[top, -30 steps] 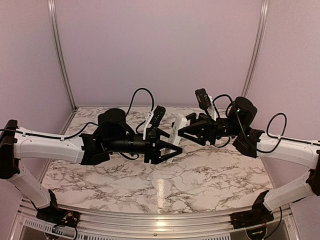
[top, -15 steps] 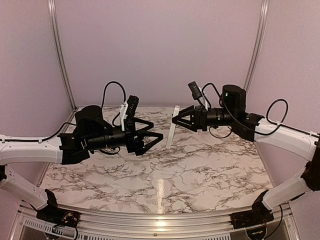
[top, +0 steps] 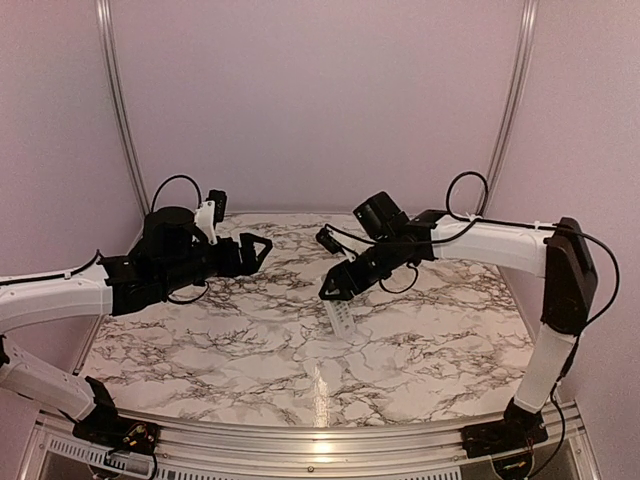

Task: Load the batteries into the remote control
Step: Place the remote control at the center of the board.

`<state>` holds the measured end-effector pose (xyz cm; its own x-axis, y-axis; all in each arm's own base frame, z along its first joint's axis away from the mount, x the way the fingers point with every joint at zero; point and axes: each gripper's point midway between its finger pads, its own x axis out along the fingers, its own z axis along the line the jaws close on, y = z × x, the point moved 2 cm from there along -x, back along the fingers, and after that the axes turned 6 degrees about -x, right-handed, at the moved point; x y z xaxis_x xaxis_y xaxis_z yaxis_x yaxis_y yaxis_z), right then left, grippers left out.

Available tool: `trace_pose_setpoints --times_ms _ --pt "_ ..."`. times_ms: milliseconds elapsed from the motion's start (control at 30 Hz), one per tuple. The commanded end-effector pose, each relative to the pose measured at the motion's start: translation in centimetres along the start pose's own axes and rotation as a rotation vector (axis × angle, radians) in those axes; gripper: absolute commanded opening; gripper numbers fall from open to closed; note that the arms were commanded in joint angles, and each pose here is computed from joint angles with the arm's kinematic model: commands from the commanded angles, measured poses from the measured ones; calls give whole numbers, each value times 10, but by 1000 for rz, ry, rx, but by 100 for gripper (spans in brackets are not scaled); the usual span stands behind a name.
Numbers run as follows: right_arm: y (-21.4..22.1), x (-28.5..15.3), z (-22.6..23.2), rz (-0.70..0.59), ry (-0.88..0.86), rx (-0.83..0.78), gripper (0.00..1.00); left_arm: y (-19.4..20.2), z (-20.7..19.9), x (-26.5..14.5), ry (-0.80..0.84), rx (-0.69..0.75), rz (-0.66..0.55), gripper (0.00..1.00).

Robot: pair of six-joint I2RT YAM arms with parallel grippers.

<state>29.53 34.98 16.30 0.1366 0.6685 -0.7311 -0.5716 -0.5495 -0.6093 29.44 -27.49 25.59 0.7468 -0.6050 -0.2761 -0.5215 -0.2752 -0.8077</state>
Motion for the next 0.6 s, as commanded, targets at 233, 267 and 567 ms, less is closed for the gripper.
trace_pose_setpoints --times_ms 233,267,567 --pt "44 50 -30 368 169 -79 34 16 84 -13 -286 -136 33 99" --pt "43 53 -32 376 172 -84 35 18 85 -13 -287 -140 40 99" --pt "58 84 -44 485 168 -76 37 37 94 -4 -281 -133 84 99"
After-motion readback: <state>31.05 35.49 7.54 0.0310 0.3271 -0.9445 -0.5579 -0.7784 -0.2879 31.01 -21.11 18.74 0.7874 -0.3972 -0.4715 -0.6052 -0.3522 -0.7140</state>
